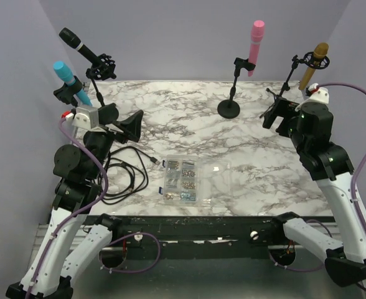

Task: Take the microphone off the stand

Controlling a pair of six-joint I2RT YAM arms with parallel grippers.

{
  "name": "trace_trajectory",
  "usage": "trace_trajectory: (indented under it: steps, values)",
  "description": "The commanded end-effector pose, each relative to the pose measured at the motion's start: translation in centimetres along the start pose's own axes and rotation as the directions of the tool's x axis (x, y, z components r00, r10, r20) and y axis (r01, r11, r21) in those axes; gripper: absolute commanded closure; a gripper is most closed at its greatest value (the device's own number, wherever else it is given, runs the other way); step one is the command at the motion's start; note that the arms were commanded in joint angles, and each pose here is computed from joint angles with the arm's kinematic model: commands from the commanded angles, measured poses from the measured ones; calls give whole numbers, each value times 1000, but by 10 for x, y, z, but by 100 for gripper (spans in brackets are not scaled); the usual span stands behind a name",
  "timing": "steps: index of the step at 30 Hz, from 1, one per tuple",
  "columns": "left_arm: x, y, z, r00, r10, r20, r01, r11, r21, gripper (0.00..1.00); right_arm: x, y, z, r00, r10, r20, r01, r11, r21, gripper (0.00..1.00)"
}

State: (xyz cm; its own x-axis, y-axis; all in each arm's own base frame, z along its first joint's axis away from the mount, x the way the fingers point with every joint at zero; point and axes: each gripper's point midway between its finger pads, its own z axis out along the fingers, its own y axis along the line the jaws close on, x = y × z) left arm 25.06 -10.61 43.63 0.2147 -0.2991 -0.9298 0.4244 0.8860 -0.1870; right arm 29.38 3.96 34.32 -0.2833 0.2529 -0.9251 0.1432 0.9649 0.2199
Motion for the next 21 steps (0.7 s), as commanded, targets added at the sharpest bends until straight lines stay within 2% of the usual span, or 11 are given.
trace_trajectory:
  steps: [1,10,17,21]
  values:
    - [-1,-13,6,1000,-5,-29,6,999,47,1,35,4,21,992,-10,-129,12,1000,16,0]
    - [19,-26,15,994,-16,-109,26,996,88,2,69,15,57,968,-9,-252,16,1000,25,0]
    - [38,-34,21,987,-11,-162,29,994,109,1,45,27,92,993,45,-108,-41,999,31,0]
    - [47,-39,24,982,3,-190,21,992,123,1,21,34,116,998,-4,-55,7,999,52,0]
